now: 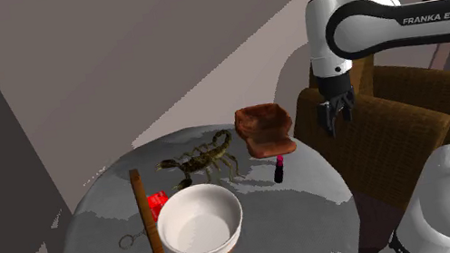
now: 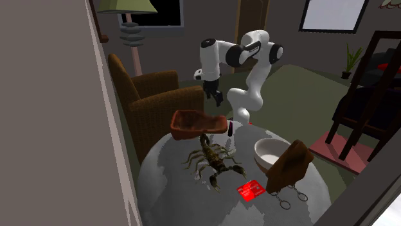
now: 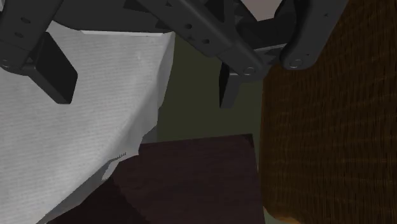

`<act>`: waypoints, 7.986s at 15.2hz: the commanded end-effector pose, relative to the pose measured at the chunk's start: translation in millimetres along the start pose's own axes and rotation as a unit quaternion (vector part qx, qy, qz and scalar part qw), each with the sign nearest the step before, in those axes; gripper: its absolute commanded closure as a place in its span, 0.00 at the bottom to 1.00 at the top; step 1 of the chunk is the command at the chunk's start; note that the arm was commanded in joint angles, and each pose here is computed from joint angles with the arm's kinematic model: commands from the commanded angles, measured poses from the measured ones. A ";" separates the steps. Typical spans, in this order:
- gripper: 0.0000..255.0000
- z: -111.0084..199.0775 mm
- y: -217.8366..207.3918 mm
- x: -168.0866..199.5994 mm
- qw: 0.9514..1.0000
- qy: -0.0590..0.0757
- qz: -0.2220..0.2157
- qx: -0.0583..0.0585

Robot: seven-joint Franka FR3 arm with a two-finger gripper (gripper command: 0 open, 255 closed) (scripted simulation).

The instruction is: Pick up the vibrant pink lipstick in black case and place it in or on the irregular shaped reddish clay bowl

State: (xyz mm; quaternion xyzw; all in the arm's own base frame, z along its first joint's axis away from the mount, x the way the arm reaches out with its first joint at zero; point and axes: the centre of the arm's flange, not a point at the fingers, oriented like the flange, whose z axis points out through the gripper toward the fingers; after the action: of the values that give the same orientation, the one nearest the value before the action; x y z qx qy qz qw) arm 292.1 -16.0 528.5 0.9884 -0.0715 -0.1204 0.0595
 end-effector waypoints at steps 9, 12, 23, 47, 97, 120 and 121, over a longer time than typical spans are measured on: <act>0.00 20.5 -91.6 -49.7 0.976 0.212 -0.019 0.038; 0.00 31.6 -126.0 -66.5 0.956 0.289 -0.026 0.052; 0.00 72.9 -184.7 -66.6 0.911 0.405 -0.036 0.073; 1.00 52.9 -182.5 -66.5 0.911 0.405 -0.036 0.073; 1.00 -42.5 -79.6 40.5 0.911 0.405 -0.036 0.073; 0.00 -68.3 -72.5 5.6 0.911 0.405 -0.036 0.073; 0.00 -68.3 -72.5 5.6 0.911 0.405 -0.036 0.073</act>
State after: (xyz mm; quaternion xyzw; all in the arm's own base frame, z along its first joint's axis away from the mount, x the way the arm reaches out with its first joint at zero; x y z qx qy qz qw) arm 323.6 61.1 582.9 0.9558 -0.0143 0.2935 0.0068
